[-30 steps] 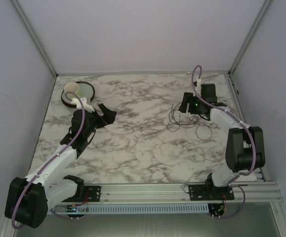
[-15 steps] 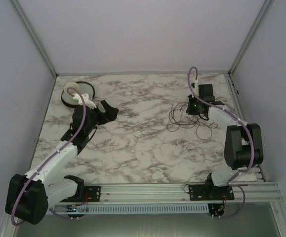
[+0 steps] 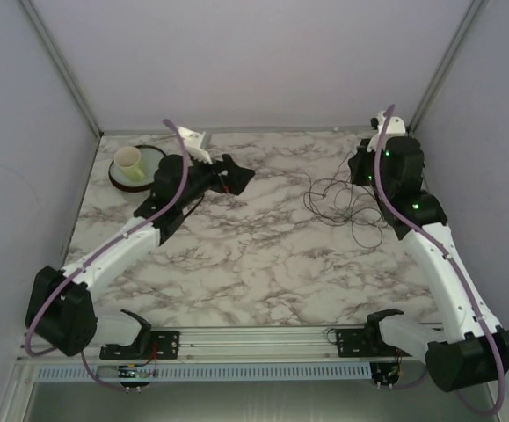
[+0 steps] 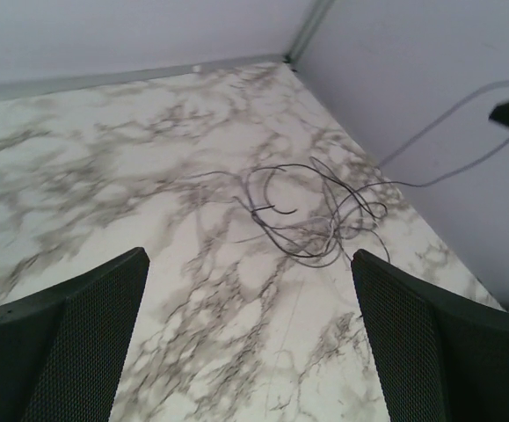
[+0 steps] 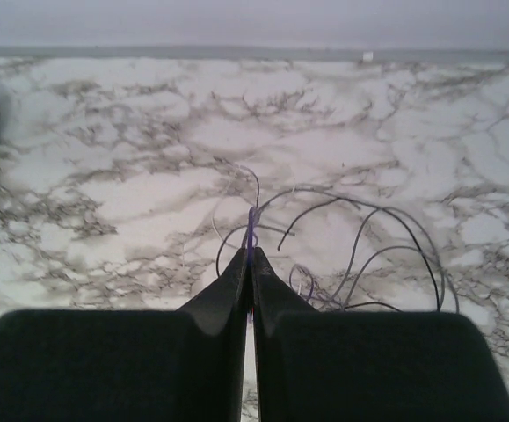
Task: Zip-tie the wires
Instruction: Pick up the cable at the center of the board.
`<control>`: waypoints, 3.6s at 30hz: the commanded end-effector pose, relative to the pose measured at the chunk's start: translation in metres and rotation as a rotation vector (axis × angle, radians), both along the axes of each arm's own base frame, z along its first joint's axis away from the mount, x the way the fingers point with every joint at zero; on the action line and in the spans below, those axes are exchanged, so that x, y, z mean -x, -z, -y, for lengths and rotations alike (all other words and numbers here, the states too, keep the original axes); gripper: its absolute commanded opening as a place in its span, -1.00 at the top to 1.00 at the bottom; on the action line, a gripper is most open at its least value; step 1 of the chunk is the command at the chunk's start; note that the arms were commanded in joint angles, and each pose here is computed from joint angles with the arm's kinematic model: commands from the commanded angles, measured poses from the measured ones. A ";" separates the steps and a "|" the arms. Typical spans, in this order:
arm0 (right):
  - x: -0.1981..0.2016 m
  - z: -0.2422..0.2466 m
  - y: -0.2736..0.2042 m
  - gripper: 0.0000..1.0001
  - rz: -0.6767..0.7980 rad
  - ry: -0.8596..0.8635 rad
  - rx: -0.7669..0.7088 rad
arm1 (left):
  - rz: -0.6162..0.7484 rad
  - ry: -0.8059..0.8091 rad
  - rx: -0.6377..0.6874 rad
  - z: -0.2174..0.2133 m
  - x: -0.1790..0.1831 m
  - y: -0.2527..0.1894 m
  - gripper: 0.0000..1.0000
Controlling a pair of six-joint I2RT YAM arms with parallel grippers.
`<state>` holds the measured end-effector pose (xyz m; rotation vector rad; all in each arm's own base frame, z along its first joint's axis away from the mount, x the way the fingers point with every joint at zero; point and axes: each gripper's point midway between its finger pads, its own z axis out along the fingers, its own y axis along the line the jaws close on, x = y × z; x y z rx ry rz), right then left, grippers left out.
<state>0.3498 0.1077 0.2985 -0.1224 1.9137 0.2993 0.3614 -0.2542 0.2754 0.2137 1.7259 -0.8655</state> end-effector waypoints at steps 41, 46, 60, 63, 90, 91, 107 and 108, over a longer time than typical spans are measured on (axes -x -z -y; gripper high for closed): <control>0.025 0.006 -0.072 1.00 0.096 0.019 -0.071 | 0.142 0.533 -0.264 0.271 -0.020 0.163 -0.02; 0.025 0.013 -0.072 1.00 0.102 0.057 -0.056 | 0.169 0.470 -0.305 0.262 -0.030 0.150 0.78; 0.019 0.046 -0.071 1.00 0.123 0.215 0.039 | 0.357 0.292 -0.235 0.222 -0.048 -0.040 1.00; 0.020 0.051 -0.073 1.00 0.130 0.234 0.051 | 0.374 0.291 -0.163 0.224 -0.045 -0.070 1.00; 0.027 -0.058 0.039 1.00 -0.183 -0.205 0.119 | -0.250 -0.435 -0.826 -0.118 0.049 -0.003 1.00; 0.022 -0.052 0.027 1.00 -0.147 -0.158 0.120 | -0.233 -0.441 -0.796 -0.120 0.049 -0.013 1.00; 0.037 0.046 -0.106 1.00 0.273 0.309 0.101 | 0.105 -0.317 -0.350 -0.081 0.057 -0.203 1.00; 0.040 0.047 -0.108 1.00 0.294 0.312 0.089 | 0.117 -0.312 -0.331 -0.082 0.061 -0.210 1.00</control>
